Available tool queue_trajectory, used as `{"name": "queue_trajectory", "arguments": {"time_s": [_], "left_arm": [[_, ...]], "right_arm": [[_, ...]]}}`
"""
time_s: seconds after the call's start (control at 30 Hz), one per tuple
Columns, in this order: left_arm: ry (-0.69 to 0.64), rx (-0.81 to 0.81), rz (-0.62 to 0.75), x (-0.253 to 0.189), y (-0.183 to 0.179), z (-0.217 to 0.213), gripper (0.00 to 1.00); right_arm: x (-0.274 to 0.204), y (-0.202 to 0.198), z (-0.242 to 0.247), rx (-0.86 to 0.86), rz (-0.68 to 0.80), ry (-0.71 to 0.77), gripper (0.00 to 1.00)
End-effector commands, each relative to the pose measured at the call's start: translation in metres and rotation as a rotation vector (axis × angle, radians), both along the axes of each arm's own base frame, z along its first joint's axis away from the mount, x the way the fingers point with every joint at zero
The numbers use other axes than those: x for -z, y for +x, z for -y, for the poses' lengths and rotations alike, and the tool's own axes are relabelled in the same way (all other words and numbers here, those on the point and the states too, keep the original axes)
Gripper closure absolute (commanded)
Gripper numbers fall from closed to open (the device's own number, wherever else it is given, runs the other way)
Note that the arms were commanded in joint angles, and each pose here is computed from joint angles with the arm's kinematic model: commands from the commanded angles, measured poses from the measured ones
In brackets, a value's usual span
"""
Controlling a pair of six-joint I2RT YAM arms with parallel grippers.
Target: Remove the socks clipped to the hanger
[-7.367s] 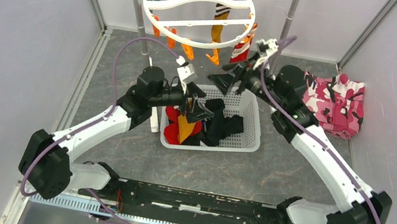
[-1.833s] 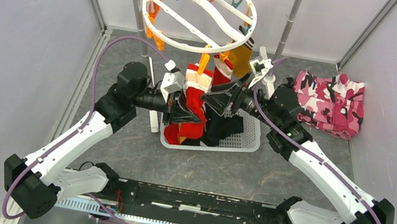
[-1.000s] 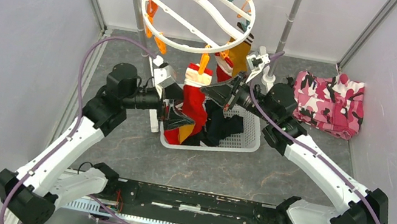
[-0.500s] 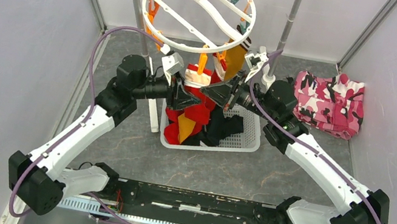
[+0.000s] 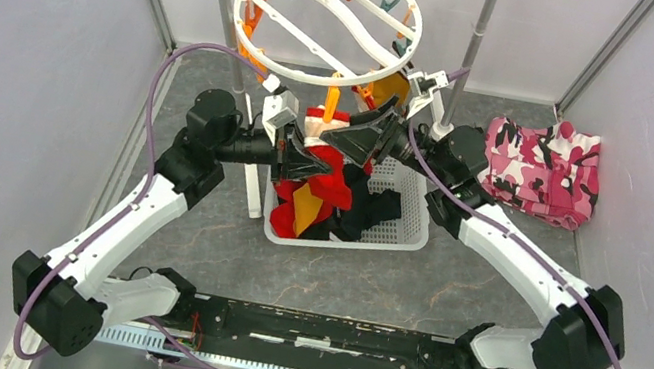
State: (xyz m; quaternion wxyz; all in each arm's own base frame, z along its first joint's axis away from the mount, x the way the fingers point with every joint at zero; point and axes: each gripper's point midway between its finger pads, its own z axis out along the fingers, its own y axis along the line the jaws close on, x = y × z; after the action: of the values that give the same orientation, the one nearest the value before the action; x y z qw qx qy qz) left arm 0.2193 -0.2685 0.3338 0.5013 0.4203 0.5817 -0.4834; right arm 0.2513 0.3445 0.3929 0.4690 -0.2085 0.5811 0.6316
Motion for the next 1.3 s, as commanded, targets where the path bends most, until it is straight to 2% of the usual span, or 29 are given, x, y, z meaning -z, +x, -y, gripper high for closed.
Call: {"name": "queue_trajectory", "arguments": {"time_s": [0.0,0.37,0.67,0.73,0.77,0.83,0.87,1.0,1.03,1.13,1.2,1.27], "left_arm": [[-0.023,0.136,-0.026,-0.007,-0.022,0.003,0.98],[-0.015,0.165,-0.016,-0.003,-0.028,0.002,0.98],[0.018,0.144,-0.015,0.006,-0.025,0.0,0.98],[0.023,0.138,-0.019,0.009,-0.025,0.0,0.98],[0.028,0.133,-0.022,0.011,-0.024,0.0,0.98],[0.034,0.121,-0.02,0.013,-0.022,-0.001,0.98],[0.036,0.113,-0.021,0.014,-0.021,-0.001,0.98],[0.037,0.092,-0.014,0.015,-0.018,-0.002,0.98],[0.038,0.089,-0.016,0.016,-0.017,-0.002,0.98],[0.043,0.083,-0.023,0.02,-0.017,-0.003,0.98],[0.052,0.08,-0.038,0.028,-0.018,-0.003,0.98],[0.065,0.081,-0.064,0.041,-0.019,-0.003,0.98]], "right_arm": [[-0.043,-0.013,0.002,-0.097,0.065,0.182,0.3],[-0.054,0.01,-0.01,-0.09,0.046,0.248,0.3],[-0.068,0.021,-0.007,-0.048,0.028,0.319,0.42],[-0.067,0.023,-0.008,-0.038,0.022,0.317,0.51],[-0.067,0.024,-0.008,-0.034,0.02,0.316,0.63],[-0.063,0.026,-0.009,-0.027,0.008,0.303,0.92],[-0.061,0.028,-0.009,-0.02,0.003,0.294,1.0],[-0.053,0.028,-0.009,-0.002,-0.007,0.257,1.0],[-0.05,0.027,-0.009,-0.001,-0.01,0.244,0.97],[-0.042,0.025,-0.008,0.005,-0.016,0.206,0.74],[-0.037,0.025,-0.006,0.023,-0.016,0.187,0.72],[-0.035,0.027,-0.006,0.04,-0.018,0.167,0.77]]}}
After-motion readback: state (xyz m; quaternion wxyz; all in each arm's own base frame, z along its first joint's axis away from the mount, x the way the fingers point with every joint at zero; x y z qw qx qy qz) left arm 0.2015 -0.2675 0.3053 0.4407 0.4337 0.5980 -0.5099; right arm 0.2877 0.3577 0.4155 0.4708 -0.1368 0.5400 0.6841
